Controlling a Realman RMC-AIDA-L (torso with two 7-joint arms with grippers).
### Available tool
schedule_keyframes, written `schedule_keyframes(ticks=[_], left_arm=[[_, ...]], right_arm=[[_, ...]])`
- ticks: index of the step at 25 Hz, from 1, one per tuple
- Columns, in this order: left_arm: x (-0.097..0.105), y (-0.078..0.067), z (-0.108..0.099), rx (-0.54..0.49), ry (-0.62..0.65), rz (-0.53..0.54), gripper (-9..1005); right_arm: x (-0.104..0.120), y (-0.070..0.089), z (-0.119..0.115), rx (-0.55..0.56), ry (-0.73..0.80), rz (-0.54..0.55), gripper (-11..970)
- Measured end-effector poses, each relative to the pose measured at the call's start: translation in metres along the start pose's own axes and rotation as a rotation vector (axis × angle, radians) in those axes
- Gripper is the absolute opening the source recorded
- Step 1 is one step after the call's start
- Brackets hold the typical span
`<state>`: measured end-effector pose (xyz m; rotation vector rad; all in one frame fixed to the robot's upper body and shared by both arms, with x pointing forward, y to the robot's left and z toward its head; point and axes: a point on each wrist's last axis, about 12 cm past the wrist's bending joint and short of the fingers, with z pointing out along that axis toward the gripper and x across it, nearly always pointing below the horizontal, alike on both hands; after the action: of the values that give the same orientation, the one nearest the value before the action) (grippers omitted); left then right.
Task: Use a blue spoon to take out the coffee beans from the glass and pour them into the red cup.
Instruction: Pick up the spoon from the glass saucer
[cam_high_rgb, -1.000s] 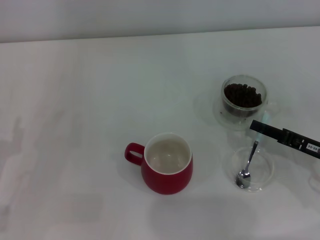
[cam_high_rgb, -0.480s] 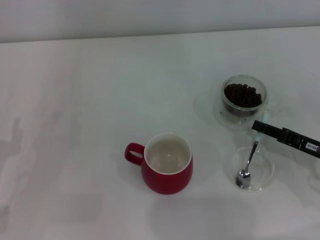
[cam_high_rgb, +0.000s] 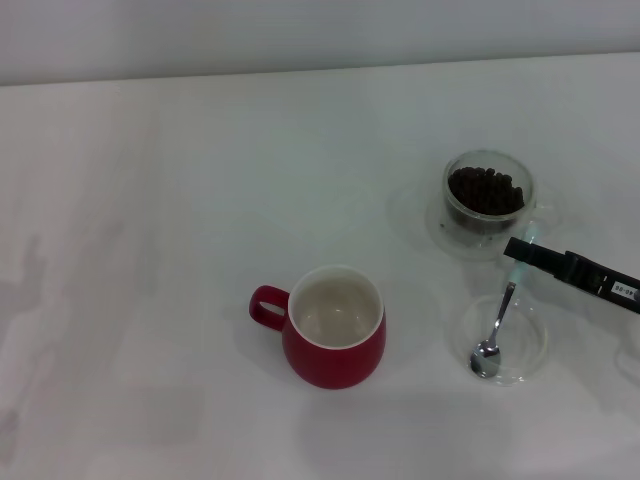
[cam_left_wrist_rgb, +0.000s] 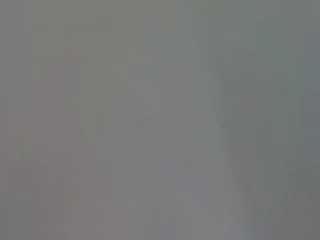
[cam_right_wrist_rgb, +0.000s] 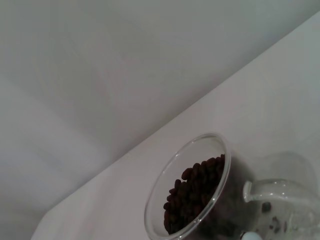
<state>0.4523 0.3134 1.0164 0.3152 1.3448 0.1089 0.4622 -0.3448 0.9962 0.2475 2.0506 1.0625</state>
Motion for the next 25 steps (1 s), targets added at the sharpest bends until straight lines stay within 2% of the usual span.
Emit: schedule_keyframes(ticks=[18,25], left_arm=[[0.0022,0.0001,0.0006,0.005,0.019,0.002,561],[0.0021,0.0,0.001,0.005,0.019,0.001,561]], right_arm=[[0.0011,-0.0035,-0.0037,0.023,-0.013,0.019,160],[0.0028,-0.0057,-0.0084,0.033,-0.037,0.036,156]])
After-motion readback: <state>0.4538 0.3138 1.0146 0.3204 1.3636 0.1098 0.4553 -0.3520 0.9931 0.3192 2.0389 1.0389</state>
